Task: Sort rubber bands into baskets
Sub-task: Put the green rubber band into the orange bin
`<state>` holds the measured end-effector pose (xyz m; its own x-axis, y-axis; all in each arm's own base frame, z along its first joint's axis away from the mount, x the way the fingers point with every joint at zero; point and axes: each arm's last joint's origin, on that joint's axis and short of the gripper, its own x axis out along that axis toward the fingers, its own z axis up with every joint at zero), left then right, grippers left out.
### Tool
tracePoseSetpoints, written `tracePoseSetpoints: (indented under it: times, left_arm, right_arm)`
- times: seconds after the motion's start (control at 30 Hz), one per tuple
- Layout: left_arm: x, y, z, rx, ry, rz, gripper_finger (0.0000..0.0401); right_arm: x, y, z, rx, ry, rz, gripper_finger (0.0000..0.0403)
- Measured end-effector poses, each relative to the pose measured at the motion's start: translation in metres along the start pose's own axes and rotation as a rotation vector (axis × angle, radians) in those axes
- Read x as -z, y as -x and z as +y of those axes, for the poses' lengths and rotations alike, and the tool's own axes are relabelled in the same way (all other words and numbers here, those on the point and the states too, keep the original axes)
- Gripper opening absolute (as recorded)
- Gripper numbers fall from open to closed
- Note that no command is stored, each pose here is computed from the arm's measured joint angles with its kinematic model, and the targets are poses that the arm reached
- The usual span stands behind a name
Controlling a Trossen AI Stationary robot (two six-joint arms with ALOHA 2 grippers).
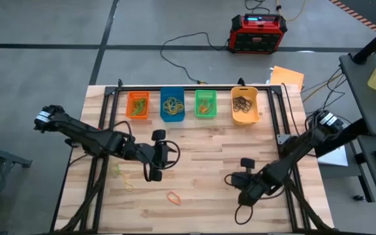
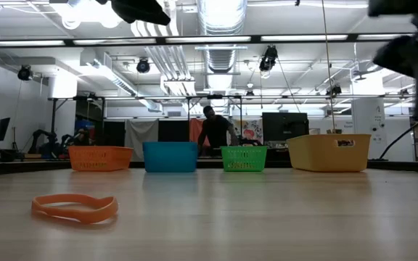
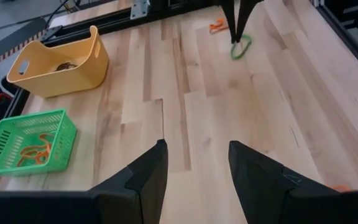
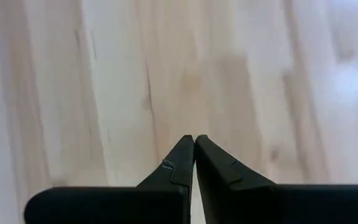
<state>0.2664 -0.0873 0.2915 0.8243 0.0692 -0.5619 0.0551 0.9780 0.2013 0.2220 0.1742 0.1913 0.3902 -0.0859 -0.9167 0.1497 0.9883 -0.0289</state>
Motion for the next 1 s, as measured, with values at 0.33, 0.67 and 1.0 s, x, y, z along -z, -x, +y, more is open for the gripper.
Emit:
tracePoseSetpoints:
  times: [0.33,0.67,1.0]
  left_arm:
    - [0.013,-0.006,-0.005,0.004,0.047,0.022,0.0155]
    - [0.013,-0.005,-0.004,-0.041,0.028,0.016,0.0155]
    - [0.013,-0.005,-0.004,-0.043,0.020,0.015,0.0155]
  right_arm:
    - [-0.001,0.008,-0.008,-0.124,-0.064,0.062,0.0011]
    - [0.016,-0.021,-0.005,-0.123,-0.156,0.257,0.0137]
    - [0.026,-0.057,0.000,-0.019,-0.067,0.336,0.0224]
